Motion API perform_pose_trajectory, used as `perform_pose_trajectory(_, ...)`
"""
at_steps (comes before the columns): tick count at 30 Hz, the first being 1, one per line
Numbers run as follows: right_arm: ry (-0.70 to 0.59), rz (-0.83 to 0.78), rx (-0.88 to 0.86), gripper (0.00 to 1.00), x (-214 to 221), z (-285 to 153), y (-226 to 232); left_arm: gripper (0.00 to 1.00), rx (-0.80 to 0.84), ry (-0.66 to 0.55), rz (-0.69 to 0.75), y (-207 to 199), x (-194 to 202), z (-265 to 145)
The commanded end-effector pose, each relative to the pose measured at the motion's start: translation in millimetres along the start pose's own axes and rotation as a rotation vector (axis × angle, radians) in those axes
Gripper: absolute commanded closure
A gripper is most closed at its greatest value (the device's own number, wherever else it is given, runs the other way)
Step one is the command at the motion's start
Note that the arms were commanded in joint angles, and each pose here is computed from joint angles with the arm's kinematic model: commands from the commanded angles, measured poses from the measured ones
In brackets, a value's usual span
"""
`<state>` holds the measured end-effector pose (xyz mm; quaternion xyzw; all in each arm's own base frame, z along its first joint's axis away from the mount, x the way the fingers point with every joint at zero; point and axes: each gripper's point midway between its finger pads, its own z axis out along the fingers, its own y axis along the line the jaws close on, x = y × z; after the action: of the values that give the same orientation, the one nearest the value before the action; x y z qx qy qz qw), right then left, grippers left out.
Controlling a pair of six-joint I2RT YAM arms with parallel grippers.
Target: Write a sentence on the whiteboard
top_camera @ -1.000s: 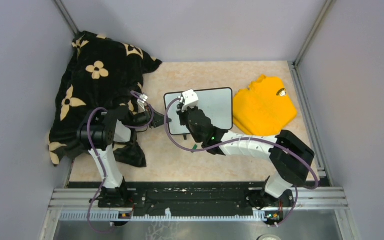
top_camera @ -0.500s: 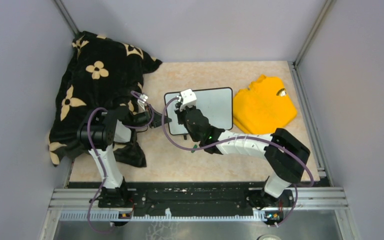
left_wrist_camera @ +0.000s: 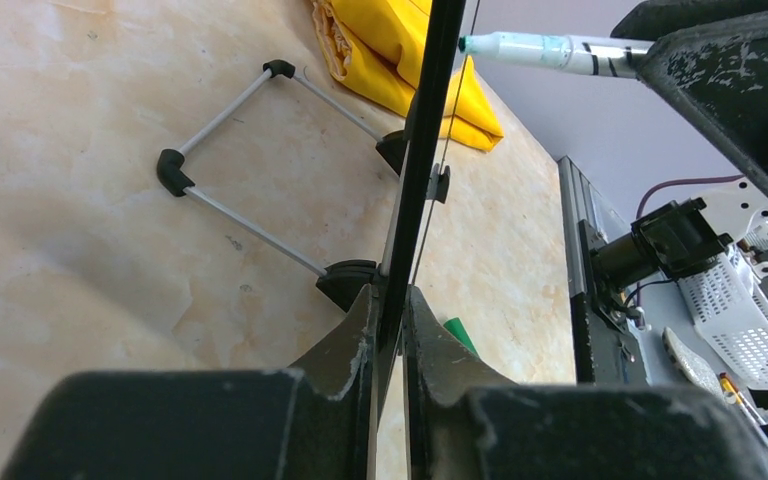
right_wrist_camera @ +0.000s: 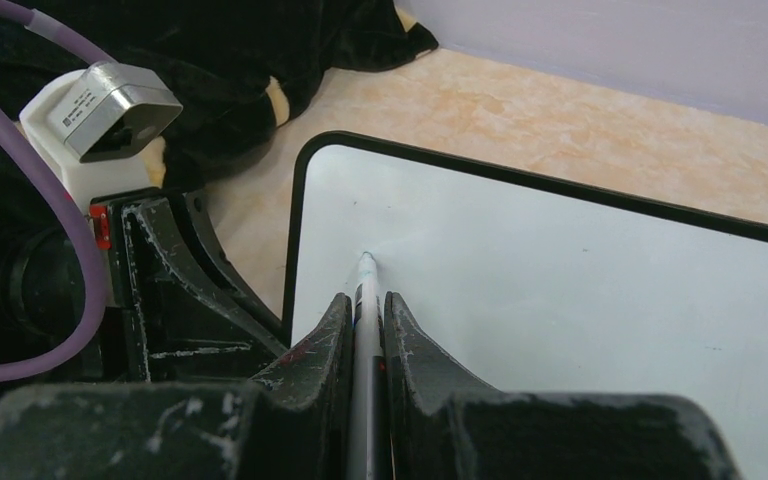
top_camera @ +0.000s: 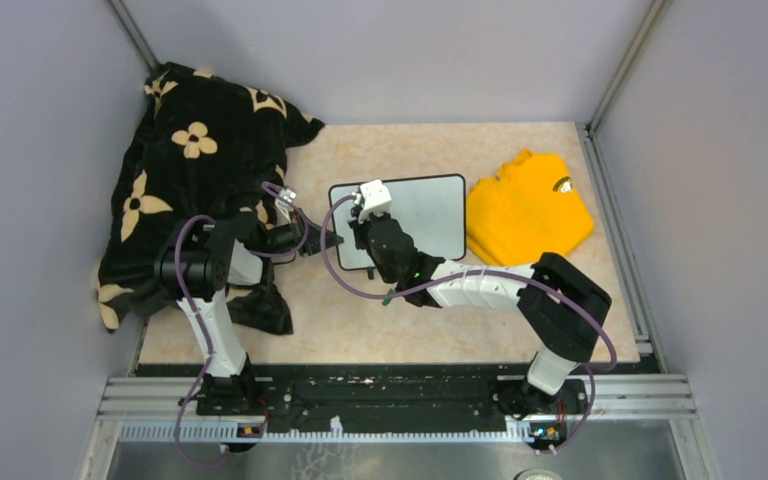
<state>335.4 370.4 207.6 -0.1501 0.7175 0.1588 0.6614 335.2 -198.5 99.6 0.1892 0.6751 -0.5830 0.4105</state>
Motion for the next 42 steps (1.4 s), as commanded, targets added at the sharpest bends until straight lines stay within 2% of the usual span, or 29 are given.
perform_pose_trajectory(1,-0.077,0.066,0.015,1.00,-30,6,0,0.93,0.014,0.005,0.024,-4,1,0)
perform_pose_trajectory(22,-0.030,0.041,0.048,1.00,-3,-11,-21,0.96,0.009,0.007,0.022,-3,1,0)
perform_pose_trajectory(33,-0.135,0.110,-0.002,1.00,-52,-18,-15,0.97,0.005,0.011,0.021,-2,2,0)
perform_pose_trajectory(42,-0.118,0.103,0.020,1.00,-49,-7,-19,0.99,0.005,0.009,0.025,-3,1,0)
